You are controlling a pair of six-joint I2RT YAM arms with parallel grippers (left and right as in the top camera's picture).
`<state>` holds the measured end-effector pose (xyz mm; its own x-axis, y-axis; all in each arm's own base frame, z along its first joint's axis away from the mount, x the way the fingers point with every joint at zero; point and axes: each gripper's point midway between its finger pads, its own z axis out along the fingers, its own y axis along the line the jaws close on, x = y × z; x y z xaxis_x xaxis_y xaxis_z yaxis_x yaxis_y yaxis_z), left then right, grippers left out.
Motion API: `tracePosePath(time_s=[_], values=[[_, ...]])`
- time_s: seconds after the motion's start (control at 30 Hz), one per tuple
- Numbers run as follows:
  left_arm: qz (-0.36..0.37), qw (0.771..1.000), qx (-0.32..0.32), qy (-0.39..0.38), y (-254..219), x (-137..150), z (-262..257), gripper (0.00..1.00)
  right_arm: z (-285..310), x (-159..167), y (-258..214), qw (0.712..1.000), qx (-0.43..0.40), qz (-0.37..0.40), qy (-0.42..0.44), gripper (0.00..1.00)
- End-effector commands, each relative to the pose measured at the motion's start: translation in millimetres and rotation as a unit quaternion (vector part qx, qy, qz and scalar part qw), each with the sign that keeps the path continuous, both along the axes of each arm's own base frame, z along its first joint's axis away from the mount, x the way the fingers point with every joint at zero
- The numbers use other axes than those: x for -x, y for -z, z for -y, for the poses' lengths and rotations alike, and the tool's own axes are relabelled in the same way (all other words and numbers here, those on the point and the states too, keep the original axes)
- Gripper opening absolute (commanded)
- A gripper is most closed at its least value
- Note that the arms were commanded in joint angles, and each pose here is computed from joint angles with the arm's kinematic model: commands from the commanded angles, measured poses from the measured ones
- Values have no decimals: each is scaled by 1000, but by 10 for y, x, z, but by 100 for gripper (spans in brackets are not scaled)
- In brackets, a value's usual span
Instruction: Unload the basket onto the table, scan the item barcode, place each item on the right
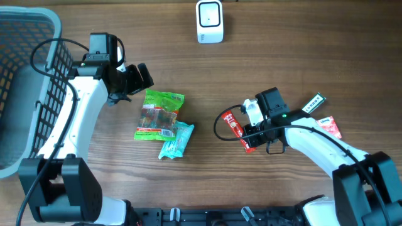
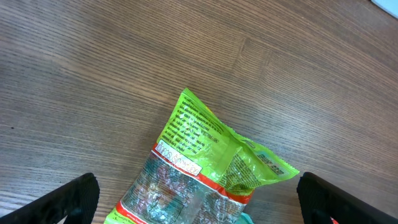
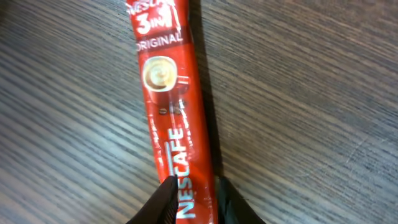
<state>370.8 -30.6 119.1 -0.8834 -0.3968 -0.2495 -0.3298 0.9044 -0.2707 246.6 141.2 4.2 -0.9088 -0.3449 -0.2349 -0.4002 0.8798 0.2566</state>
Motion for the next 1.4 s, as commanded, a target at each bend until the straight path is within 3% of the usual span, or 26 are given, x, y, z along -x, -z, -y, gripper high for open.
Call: tracePosePath(time_s=[0.0,0.27,0.5,0.73,0.97,1.13,1.37], values=[[-7,1000,-3,-4,46,13,-23,100,46,48,190,1000,23,-16,-11,27],[-7,1000,-3,-4,46,13,-23,100,102,194,507,997,43,-70,-11,35],[-7,1000,-3,-4,46,13,-23,100,45,56,286,998,34,-48,-11,43],[-7,1000,-3,-4,46,13,-23,100,-11,-29,-78,1000,15,3,-13,37],[-7,1000,-3,-4,46,13,-23,100,-5,71,-17,994,99,22,-31,34],[-7,1000,-3,-4,46,13,-23,100,99,12,-17,986,160,54,-13,39],[-7,1000,-3,-4,46,13,-23,100,81,78,50,988,149,46,-17,33]])
